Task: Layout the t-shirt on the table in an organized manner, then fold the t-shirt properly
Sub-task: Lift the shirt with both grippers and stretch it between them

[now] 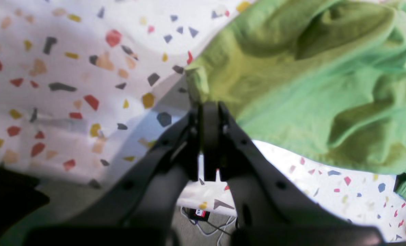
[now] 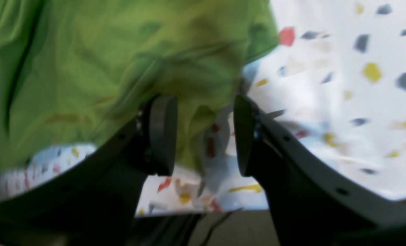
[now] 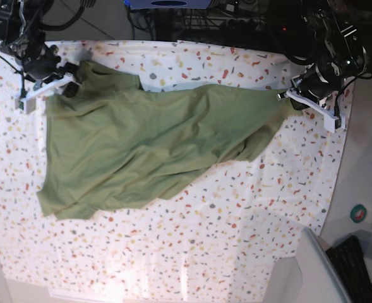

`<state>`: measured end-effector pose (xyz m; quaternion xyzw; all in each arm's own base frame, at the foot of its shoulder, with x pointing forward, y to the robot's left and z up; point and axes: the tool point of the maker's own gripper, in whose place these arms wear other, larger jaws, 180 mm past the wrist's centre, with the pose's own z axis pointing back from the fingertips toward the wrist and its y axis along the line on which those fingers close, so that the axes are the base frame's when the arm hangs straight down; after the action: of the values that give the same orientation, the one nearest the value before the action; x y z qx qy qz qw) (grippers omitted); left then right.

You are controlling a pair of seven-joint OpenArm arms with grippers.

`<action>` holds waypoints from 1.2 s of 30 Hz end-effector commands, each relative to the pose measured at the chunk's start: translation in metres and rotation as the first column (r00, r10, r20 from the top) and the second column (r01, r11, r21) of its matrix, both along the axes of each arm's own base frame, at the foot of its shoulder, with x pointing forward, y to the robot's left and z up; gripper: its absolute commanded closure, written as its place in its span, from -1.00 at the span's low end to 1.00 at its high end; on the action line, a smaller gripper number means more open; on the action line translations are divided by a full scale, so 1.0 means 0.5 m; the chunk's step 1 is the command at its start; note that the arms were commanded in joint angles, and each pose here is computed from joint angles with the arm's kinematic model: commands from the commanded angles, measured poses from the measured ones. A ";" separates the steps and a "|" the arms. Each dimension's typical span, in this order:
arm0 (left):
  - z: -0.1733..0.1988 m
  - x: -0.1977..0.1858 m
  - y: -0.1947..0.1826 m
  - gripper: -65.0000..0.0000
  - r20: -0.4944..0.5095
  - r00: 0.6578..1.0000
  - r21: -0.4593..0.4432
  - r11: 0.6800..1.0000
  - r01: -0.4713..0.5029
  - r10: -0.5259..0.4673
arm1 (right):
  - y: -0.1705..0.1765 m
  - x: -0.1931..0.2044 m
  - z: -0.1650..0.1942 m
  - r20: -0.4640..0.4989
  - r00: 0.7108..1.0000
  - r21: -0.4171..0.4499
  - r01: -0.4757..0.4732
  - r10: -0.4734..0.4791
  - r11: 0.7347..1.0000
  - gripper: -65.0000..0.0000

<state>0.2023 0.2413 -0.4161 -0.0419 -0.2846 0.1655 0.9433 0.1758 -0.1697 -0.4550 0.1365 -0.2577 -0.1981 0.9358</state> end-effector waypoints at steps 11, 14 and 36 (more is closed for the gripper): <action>0.018 0.015 0.005 1.00 0.034 0.999 0.019 1.000 0.014 -0.015 | 0.003 -0.028 -0.041 -0.044 0.999 0.020 -0.017 0.018 1.000 -0.20; 0.016 0.013 0.005 1.00 0.031 0.999 0.018 1.000 0.014 -0.014 | 0.004 -0.035 -0.053 -0.063 0.998 0.026 -0.015 0.017 1.000 -0.20; 0.070 0.208 -0.054 1.00 0.129 0.983 0.066 0.990 0.122 -0.130 | -0.165 0.142 0.097 0.096 0.995 -0.078 -0.028 0.035 0.997 1.00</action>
<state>0.2968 0.2147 -0.3943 -0.0384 -0.3230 0.0967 0.9407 0.2361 -0.2438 -0.4205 0.1227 -0.2795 -0.1708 0.9368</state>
